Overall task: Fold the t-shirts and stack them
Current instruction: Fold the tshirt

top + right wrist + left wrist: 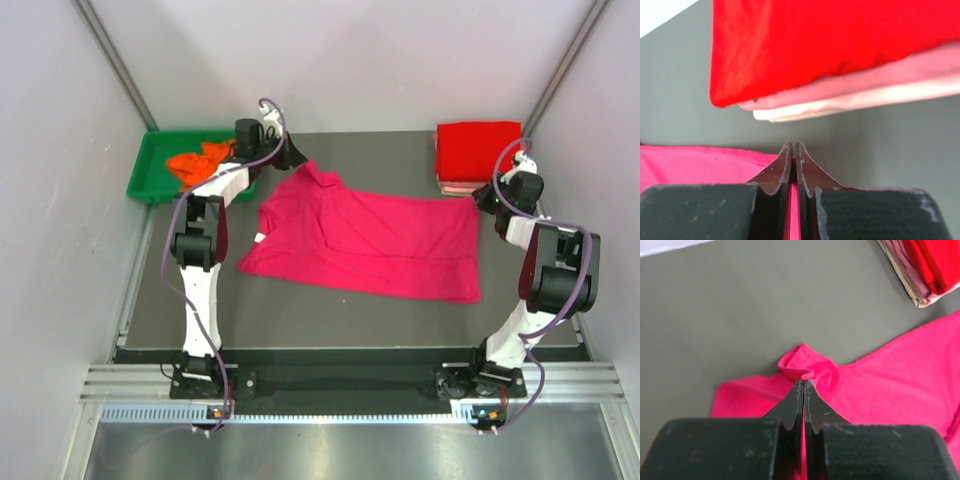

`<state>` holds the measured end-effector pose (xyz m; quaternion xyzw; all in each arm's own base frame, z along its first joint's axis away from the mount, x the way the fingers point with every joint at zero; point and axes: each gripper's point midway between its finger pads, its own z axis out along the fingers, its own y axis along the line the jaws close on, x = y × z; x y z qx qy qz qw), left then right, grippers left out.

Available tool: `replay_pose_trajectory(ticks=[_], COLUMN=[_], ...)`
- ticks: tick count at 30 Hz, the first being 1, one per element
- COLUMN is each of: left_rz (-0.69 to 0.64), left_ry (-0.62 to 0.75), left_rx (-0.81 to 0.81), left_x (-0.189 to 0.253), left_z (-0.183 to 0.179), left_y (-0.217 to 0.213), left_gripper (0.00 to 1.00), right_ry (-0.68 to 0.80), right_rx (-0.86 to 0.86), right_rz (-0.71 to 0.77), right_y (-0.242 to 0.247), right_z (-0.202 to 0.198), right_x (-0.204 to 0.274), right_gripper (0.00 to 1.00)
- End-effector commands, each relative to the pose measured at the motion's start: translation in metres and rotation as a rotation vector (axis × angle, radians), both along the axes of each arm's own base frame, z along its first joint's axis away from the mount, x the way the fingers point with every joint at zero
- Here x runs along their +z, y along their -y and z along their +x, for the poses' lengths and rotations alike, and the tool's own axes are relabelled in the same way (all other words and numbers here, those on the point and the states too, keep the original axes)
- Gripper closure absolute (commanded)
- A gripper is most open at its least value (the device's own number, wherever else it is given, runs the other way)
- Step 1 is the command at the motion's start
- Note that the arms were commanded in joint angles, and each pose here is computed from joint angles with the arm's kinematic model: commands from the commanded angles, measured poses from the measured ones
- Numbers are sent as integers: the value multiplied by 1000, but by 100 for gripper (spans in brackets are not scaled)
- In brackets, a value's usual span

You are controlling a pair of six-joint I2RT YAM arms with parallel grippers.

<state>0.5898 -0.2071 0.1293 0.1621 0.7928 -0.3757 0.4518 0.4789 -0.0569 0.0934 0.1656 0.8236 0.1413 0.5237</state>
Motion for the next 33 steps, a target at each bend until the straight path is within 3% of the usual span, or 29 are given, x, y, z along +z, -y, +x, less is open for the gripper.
replay_pose_trajectory(ticks=[1, 28, 33], left_rz=[-19, 4, 51], left_ry=[178, -59, -141], left_rx=[7, 177, 190], left_x=[74, 88, 69], left_z=[-2, -106, -129], left_y=[-14, -55, -62], left_gripper=[100, 100, 100], right_ry=[104, 19, -19], right_rx=[7, -83, -86], right_rz=[-7, 38, 46], right_y=[3, 2, 1], right_z=[6, -40, -50], right_x=[24, 10, -2], right_gripper=[100, 100, 100])
